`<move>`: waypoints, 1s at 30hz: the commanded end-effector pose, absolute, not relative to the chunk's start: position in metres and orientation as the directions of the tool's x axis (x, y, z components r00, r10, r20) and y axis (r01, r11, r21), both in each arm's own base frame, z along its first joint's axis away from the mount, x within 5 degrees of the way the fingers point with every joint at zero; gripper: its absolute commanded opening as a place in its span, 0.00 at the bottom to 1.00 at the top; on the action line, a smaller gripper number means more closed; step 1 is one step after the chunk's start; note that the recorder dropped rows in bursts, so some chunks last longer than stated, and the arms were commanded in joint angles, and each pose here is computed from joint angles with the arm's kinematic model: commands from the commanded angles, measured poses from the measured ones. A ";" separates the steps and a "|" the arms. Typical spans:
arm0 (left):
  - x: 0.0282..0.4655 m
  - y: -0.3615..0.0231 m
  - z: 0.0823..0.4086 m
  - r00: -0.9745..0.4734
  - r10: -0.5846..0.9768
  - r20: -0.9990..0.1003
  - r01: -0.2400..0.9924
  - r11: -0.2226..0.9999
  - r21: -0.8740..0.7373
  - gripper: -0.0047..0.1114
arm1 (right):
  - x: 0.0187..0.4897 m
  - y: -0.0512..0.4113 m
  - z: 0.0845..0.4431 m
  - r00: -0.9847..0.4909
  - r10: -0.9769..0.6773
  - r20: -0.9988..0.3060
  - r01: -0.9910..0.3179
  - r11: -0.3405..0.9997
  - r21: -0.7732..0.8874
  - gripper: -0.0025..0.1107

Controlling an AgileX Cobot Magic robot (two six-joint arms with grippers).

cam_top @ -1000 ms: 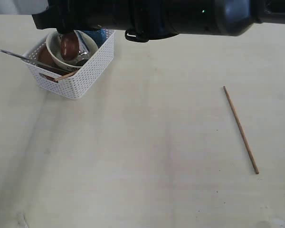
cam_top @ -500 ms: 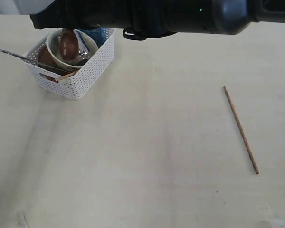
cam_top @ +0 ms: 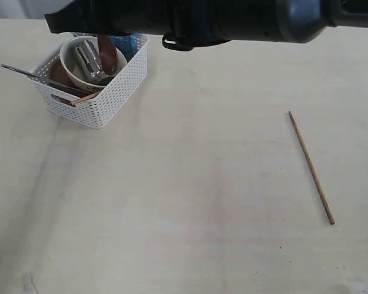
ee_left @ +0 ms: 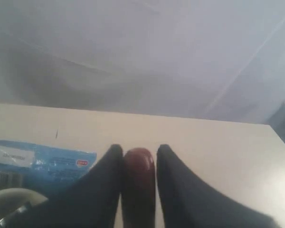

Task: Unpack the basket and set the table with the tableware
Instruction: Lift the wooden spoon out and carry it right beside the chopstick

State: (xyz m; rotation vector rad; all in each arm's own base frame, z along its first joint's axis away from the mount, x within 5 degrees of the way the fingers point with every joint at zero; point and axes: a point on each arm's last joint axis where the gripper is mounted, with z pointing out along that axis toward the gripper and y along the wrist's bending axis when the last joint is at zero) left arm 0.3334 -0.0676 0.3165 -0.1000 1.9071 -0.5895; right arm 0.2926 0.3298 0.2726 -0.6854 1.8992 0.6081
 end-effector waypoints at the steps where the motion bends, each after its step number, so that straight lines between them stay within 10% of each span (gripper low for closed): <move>1: 0.331 -0.073 0.322 -0.406 -0.315 -0.858 0.253 0.863 -0.437 0.41 | 0.292 0.332 0.273 -0.330 -0.213 -0.920 -0.711 0.697 0.094 0.02; 13: 0.335 -0.050 0.320 -0.368 -0.287 -0.884 0.152 0.920 -0.362 0.62 | 0.291 0.209 0.265 -0.492 -0.096 -0.865 -0.524 0.826 0.206 0.02; 22: 0.326 -0.072 0.323 -0.412 -0.219 -0.885 0.397 0.831 -0.390 0.22 | 0.291 0.044 0.224 -0.932 0.065 -0.357 -0.185 0.762 0.620 0.02; 30: 0.320 -0.072 0.303 -0.461 -0.202 -0.864 0.378 0.836 -0.397 0.22 | 0.264 0.044 0.175 -0.973 0.101 -0.206 -0.054 0.772 0.633 0.02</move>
